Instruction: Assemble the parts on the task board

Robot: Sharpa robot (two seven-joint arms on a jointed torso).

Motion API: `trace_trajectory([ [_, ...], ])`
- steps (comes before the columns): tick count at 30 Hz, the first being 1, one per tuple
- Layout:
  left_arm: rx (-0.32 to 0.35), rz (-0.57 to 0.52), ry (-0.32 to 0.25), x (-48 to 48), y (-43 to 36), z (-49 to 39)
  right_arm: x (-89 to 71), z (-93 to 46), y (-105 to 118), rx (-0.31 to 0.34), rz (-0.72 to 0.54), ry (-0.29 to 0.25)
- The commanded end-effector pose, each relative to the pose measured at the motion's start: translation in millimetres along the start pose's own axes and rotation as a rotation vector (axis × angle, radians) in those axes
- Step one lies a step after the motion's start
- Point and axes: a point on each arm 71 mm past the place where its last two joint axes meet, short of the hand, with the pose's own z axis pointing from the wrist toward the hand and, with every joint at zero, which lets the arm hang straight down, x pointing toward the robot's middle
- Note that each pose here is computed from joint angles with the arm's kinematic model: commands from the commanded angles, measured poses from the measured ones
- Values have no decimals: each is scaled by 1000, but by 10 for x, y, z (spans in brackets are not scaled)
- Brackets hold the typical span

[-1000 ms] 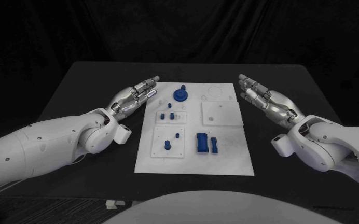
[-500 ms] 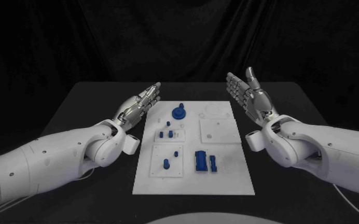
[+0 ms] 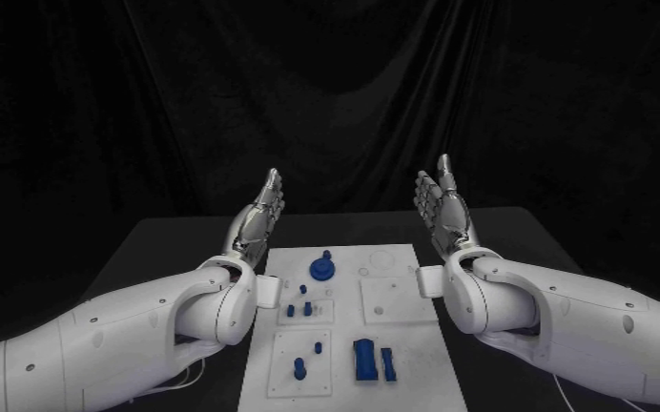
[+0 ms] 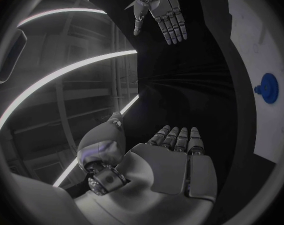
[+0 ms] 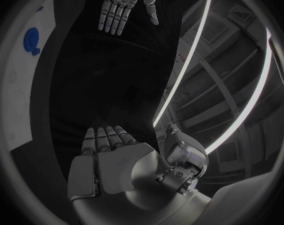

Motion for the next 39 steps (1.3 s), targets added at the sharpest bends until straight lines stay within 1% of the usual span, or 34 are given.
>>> trace_trajectory([
  [1,-74,18,-161,-53,22,-14,-55,-6,-31,31,-1,-70],
  [5,-79,16,-177,-40,7,-11,-55,-6,-31,31,-1,-70],
  [39,-79,16,-177,-40,7,-11,-55,-6,-31,31,-1,-70],
])
